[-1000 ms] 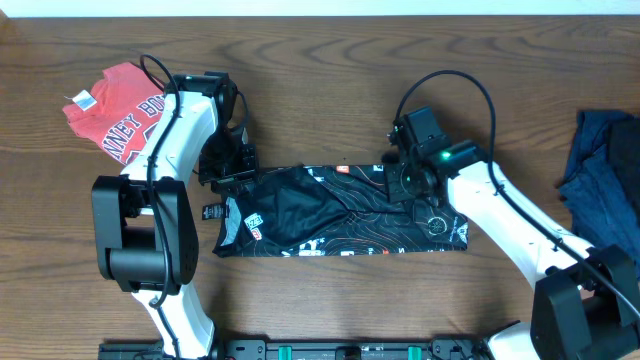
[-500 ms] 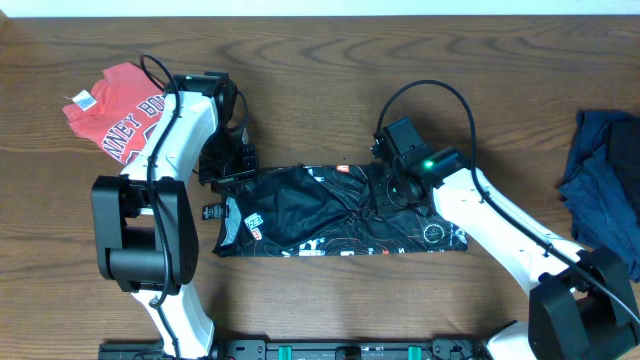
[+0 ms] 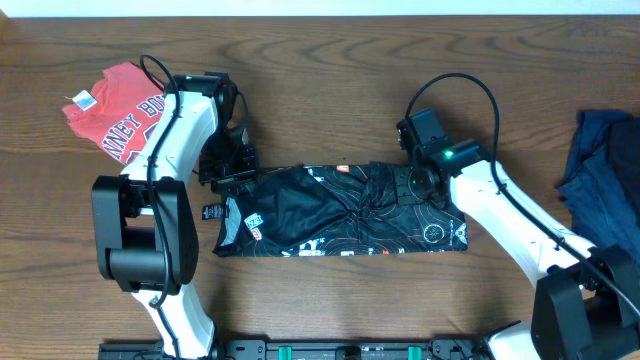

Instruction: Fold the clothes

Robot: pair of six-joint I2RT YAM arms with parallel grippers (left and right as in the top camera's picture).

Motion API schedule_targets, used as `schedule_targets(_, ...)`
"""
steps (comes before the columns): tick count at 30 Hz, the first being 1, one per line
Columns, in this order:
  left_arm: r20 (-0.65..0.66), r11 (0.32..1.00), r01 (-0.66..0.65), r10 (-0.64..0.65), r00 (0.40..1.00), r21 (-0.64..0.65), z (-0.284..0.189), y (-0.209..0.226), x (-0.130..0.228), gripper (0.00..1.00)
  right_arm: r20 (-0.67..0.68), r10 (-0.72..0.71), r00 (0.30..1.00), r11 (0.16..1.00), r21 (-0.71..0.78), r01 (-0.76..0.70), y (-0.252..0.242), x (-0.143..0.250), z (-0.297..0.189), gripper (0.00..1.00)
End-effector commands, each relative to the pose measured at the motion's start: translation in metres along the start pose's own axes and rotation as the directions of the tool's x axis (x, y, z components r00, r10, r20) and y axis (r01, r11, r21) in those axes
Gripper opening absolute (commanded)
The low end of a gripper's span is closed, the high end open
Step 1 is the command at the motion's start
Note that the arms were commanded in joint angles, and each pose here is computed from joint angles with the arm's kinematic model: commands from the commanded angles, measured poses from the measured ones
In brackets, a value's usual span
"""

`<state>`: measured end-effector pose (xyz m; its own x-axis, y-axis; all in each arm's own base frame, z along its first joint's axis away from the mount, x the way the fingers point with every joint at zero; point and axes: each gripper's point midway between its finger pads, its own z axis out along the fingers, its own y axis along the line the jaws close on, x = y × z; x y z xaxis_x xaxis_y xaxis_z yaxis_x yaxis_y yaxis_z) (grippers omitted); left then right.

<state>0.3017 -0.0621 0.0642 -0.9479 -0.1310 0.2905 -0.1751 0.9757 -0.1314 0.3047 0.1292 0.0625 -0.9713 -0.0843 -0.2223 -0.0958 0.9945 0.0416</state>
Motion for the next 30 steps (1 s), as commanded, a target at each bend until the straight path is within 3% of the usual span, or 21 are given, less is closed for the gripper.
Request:
schedule_targets(1,-0.007,1.000,-0.002,0.002,1.000,-0.003,0.001,0.001,0.002,0.36,-0.009,0.017,1.000,1.000,0.009,-0.017,-0.004,0.005,0.002,0.51)
schedule_targets(14,-0.007,1.000,-0.002,0.002,1.000,-0.003,0.001,0.001,0.002,0.37,-0.053,0.015,0.998,0.997,-0.079,-0.019,0.005,0.034,0.032,0.48)
schedule_targets(19,-0.006,1.000,-0.002,0.002,1.000,-0.003,0.001,0.001,0.002,0.37,-0.054,0.015,0.998,0.997,-0.078,-0.019,0.005,0.036,0.035,0.28)
schedule_targets(21,-0.004,1.000,-0.003,0.003,1.000,-0.002,0.001,0.001,0.001,0.37,-0.048,0.015,0.999,0.997,-0.080,-0.019,0.005,0.035,0.035,0.03)
schedule_targets(24,-0.004,1.000,-0.003,0.003,1.000,-0.002,0.001,0.001,0.001,0.37,-0.046,-0.010,0.999,0.996,-0.091,0.006,0.007,0.035,0.035,0.01)
schedule_targets(27,-0.004,1.000,-0.003,0.003,1.000,-0.002,0.001,0.001,0.001,0.37,-0.056,-0.118,0.991,0.975,-0.196,0.105,0.024,0.040,0.032,0.01)
schedule_targets(30,-0.004,1.000,-0.003,0.003,1.000,-0.002,0.001,0.001,0.001,0.36,-0.013,-0.353,0.935,0.830,-0.466,0.307,0.067,0.058,0.016,0.01)
